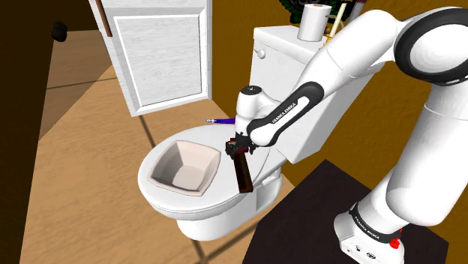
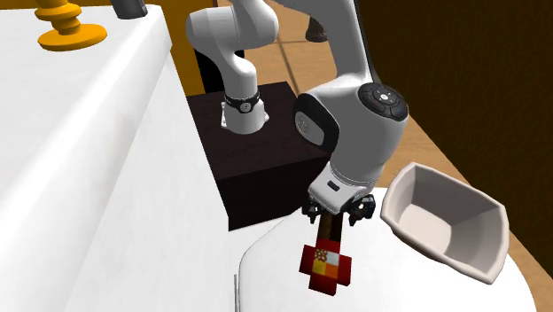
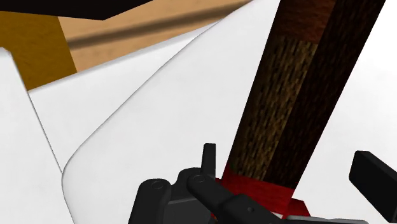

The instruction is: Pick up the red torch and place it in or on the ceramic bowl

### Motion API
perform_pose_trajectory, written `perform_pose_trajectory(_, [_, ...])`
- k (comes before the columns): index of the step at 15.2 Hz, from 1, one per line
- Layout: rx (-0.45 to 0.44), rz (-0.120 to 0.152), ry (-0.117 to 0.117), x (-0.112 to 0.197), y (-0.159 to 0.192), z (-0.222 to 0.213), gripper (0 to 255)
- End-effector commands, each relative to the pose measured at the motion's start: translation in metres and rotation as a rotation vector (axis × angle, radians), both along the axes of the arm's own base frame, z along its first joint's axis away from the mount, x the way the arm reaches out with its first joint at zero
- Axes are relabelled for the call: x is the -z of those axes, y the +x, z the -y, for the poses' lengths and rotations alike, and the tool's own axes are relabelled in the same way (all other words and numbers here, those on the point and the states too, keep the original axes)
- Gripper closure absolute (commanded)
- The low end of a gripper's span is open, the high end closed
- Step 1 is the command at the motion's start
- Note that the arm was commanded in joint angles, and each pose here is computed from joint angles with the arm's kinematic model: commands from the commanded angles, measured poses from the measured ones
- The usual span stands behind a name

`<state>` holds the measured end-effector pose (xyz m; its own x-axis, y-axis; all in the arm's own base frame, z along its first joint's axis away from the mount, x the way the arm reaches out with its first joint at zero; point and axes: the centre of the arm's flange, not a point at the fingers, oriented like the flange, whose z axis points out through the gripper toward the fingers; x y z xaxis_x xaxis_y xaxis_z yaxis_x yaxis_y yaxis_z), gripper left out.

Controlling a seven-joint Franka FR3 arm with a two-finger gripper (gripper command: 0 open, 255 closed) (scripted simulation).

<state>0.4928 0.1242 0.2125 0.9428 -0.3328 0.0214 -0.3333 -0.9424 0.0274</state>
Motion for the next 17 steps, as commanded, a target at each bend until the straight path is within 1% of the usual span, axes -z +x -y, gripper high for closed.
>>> perform_pose_trajectory(1, [0.005, 0.002, -0.002, 0.012, 0.003, -0.001, 0])
perform_pose_trajectory(6, [0.005, 0.002, -0.002, 0.041, 0.004, 0.0, 0])
perform_pose_trajectory(14, [0.005, 0.001, -0.002, 0.041, 0.004, 0.0, 0])
perform_pose_trajectory(15, [0.005, 0.001, -0.002, 0.041, 0.004, 0.0, 255])
perform_pose_trajectory(17, [0.005, 0.001, -0.002, 0.041, 0.004, 0.0, 255])
